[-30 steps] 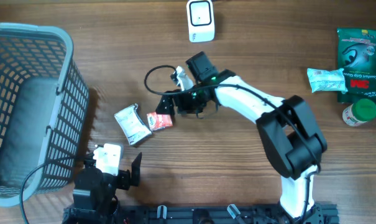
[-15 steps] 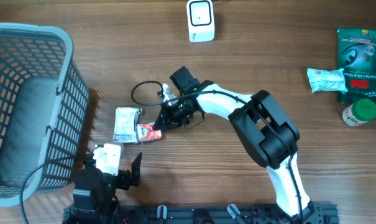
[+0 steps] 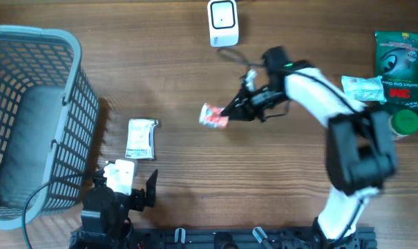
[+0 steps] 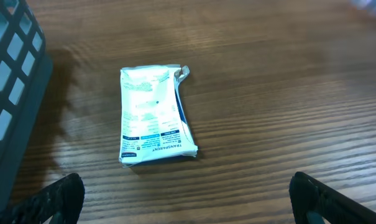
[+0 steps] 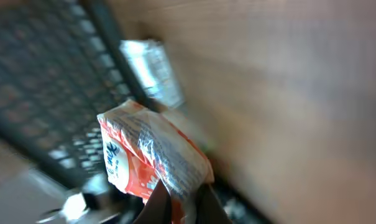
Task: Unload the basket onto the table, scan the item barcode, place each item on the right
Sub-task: 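Grasp the orange-red packet with the right gripper and lift it, then hold the orange-red packet over the white scanner with the right gripper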
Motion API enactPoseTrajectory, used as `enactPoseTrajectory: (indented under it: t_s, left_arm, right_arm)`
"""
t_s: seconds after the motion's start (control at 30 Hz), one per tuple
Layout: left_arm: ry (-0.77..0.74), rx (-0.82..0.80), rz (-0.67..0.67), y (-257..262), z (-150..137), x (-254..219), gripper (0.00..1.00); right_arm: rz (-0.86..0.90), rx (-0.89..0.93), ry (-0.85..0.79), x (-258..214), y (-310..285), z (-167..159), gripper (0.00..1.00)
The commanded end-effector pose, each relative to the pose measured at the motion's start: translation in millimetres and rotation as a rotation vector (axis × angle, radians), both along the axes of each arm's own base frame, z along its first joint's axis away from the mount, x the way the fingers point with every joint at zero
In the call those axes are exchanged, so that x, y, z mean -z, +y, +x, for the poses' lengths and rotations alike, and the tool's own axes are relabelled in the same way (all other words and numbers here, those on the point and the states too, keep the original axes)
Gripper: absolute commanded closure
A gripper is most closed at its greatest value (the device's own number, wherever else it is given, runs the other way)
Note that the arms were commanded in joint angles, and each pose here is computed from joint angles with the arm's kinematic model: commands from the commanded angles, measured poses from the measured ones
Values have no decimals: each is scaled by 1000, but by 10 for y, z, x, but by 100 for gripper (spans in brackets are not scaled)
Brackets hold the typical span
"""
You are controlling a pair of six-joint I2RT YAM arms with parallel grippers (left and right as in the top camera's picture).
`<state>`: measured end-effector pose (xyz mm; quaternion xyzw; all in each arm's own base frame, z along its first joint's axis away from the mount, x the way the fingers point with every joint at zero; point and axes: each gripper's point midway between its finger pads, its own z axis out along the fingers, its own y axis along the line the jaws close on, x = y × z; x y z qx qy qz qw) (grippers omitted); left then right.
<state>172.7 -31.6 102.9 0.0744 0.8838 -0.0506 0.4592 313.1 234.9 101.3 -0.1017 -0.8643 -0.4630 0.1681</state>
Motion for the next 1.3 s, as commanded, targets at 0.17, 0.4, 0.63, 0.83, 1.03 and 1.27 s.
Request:
enactPoseTrajectory:
  t_s: [0.17, 0.4, 0.63, 0.83, 1.03, 1.27]
  left_arm:
    - [-7, 16, 8, -13, 0, -4, 0]
    - [-7, 16, 8, -13, 0, -4, 0]
    - [-7, 16, 8, -13, 0, -4, 0]
    - [-7, 16, 8, -13, 0, -4, 0]
    - [-7, 16, 8, -13, 0, -4, 0]
    - [-7, 16, 8, -13, 0, -4, 0]
  right_arm:
    - [-31, 192, 470, -824, -665, -673, 96]
    - [-121, 168, 483, -730, -757, -779, 96]
    - [140, -13, 33, -936, -616, -590, 96]
    - [-256, 138, -372, -386, -872, 520, 96]
    - [-558, 462, -1073, -989, -869, 1959, 96]
    - [-615, 669, -1353, -1126, -695, 2544, 96]
